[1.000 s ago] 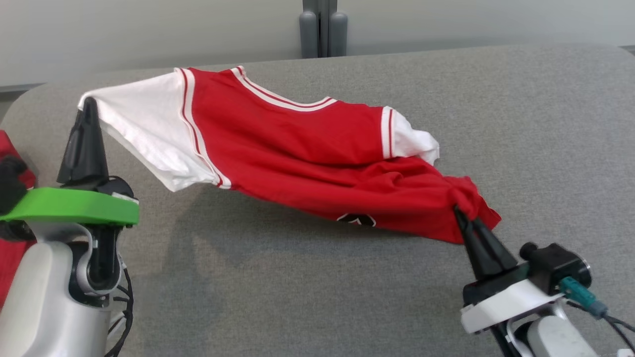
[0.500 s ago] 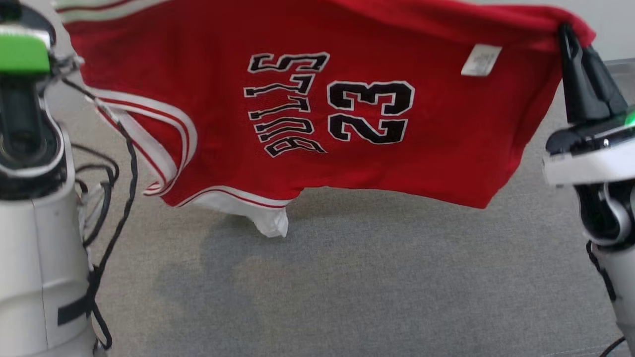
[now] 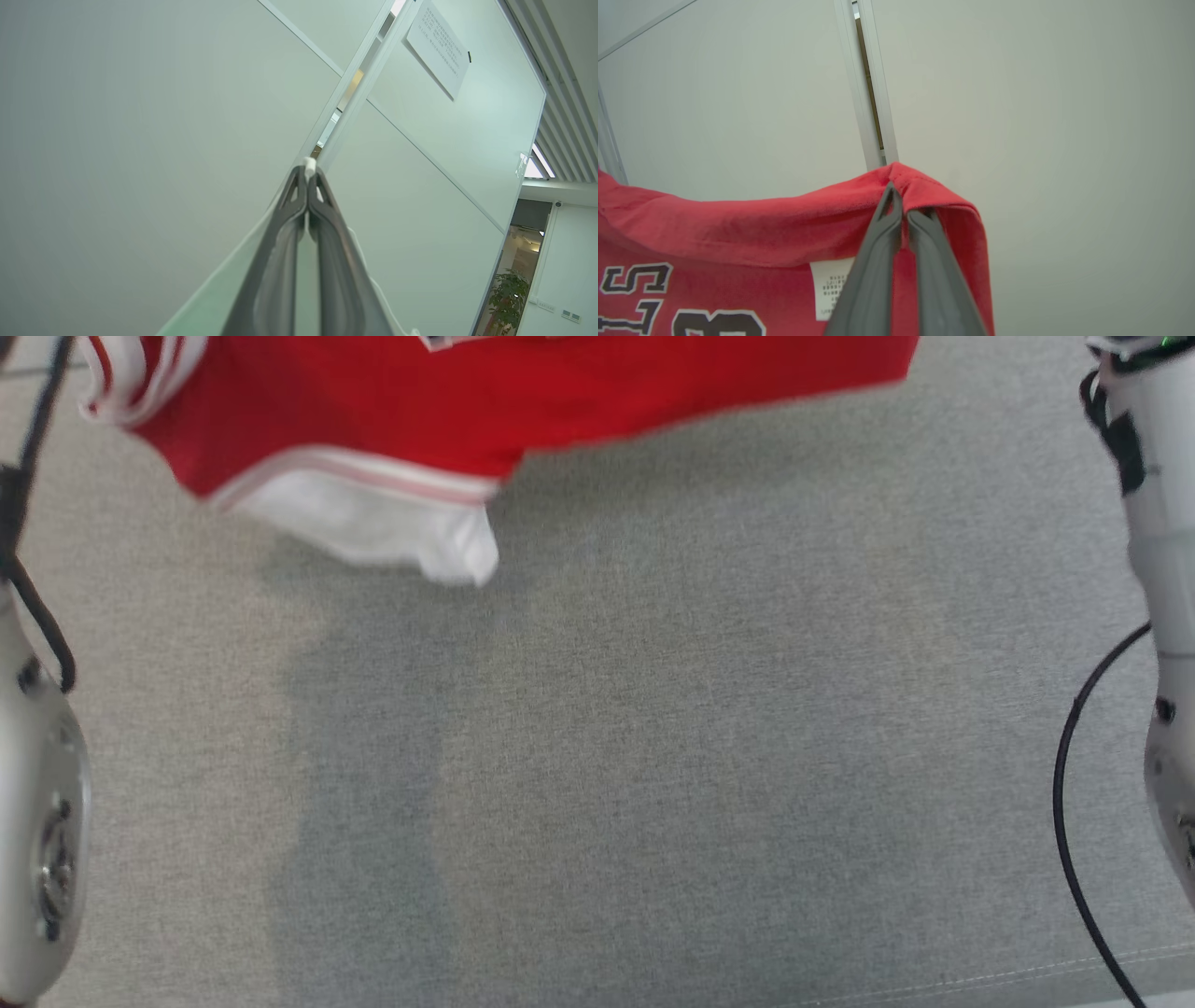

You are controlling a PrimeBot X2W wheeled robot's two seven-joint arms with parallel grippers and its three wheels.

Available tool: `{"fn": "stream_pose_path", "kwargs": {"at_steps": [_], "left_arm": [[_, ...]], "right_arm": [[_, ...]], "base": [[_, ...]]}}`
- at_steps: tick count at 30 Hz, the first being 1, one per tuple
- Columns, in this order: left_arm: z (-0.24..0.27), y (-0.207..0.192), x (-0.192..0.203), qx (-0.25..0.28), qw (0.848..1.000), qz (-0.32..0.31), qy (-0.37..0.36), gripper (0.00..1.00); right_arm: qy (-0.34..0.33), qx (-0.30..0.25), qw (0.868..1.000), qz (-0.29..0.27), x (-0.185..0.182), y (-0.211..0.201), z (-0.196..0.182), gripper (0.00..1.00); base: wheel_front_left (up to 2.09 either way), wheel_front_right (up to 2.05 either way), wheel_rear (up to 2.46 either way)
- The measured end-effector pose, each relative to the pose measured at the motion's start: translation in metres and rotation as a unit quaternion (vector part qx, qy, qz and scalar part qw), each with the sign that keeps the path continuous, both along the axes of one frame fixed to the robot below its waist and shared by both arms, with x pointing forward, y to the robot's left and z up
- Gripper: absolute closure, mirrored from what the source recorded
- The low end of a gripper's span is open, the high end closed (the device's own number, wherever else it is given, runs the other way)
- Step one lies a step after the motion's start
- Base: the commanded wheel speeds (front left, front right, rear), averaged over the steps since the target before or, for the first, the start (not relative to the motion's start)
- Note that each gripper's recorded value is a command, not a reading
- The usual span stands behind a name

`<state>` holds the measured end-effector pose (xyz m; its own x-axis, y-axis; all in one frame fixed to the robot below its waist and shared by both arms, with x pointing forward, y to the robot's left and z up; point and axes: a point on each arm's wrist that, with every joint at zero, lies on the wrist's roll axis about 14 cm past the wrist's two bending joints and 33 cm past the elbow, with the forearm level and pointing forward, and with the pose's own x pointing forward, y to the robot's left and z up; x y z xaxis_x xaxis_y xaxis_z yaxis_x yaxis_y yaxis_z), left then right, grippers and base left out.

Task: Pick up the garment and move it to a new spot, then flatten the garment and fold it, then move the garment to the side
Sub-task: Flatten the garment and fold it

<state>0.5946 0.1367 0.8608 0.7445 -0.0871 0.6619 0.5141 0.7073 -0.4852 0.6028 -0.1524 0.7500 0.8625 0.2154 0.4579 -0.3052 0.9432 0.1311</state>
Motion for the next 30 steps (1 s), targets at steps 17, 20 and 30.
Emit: {"fn": "stream_pose_path", "kwargs": {"at_steps": [17, 20, 30], "left_arm": [[-0.220, 0.057, 0.092, -0.061, 0.986, 0.036, 0.154, 1.00], [-0.259, 0.074, 0.074, -0.071, 0.978, 0.044, 0.191, 1.00], [-0.351, 0.113, -0.025, -0.093, 0.938, 0.085, 0.324, 1.00]], "right_arm": [[0.206, 0.040, 0.976, 0.061, 0.091, 0.034, -0.213, 1.00], [0.261, 0.071, 0.959, 0.085, 0.076, 0.039, -0.247, 1.00], [0.386, 0.109, 0.908, 0.121, -0.012, 0.018, -0.299, 1.00]], "base": [[0.00, 0.00, 0.00], [0.00, 0.00, 0.00], [0.00, 0.00, 0.00]]}}
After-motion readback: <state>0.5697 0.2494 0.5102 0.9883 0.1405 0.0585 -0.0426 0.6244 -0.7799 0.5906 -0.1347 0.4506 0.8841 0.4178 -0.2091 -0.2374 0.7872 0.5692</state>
